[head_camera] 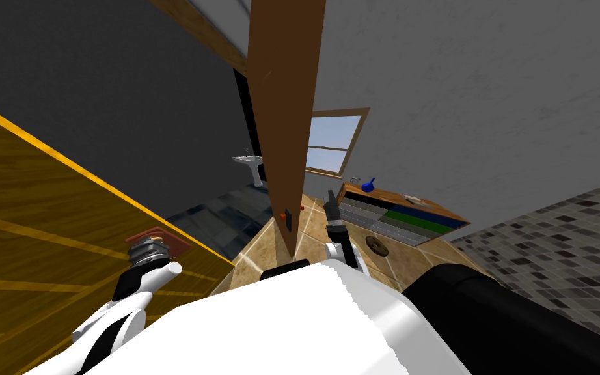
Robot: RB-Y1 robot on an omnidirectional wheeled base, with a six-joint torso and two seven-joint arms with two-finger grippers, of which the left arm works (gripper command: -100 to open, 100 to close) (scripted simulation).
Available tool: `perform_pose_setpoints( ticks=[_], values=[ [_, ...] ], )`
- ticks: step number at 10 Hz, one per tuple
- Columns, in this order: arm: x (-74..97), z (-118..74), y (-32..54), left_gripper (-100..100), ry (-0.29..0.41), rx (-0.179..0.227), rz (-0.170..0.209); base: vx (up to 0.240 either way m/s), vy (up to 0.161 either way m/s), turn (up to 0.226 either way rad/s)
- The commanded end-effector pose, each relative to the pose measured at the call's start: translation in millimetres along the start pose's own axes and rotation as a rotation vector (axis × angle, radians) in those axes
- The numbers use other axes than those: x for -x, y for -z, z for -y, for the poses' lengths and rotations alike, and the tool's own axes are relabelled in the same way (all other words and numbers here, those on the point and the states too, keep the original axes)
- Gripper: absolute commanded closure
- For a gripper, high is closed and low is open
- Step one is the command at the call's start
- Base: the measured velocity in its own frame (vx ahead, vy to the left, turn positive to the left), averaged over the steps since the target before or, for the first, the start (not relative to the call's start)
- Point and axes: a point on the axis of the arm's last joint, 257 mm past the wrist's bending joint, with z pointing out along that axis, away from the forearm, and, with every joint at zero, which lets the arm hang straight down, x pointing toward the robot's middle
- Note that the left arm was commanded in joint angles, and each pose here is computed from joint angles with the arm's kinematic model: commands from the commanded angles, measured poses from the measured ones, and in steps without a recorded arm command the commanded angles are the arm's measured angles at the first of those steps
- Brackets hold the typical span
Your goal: Pull the door open
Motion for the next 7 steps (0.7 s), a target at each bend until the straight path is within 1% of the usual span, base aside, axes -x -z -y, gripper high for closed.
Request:
perform_pose_setpoints(
  ticks=[1,2,3,4,5,6,7],
  values=[
    [-8.1,-1.5,0.3,100,0.002,0.000,-0.019,-0.167,-0.095,-0.014],
    [-15.0,-1.4,0.2,100,0.002,0.000,-0.033,-0.200,-0.086,-0.015],
    [-15.0,-1.4,0.2,100,0.002,0.000,-0.033,-0.123,-0.054,-0.013],
    [-26.7,-1.2,0.2,100,0.002,0.000,-0.056,-0.181,-0.098,-0.015],
    [-30.5,-1.2,0.2,100,0.002,0.000,-0.064,-0.237,-0.097,-0.016],
    [-25.9,0.6,-2.5,100,-0.001,-0.001,-0.055,-0.103,-0.039,-0.014],
    [-35.7,-3.0,-0.6,100,-0.001,0.005,-0.074,-0.173,-0.032,-0.032]
  ],
)
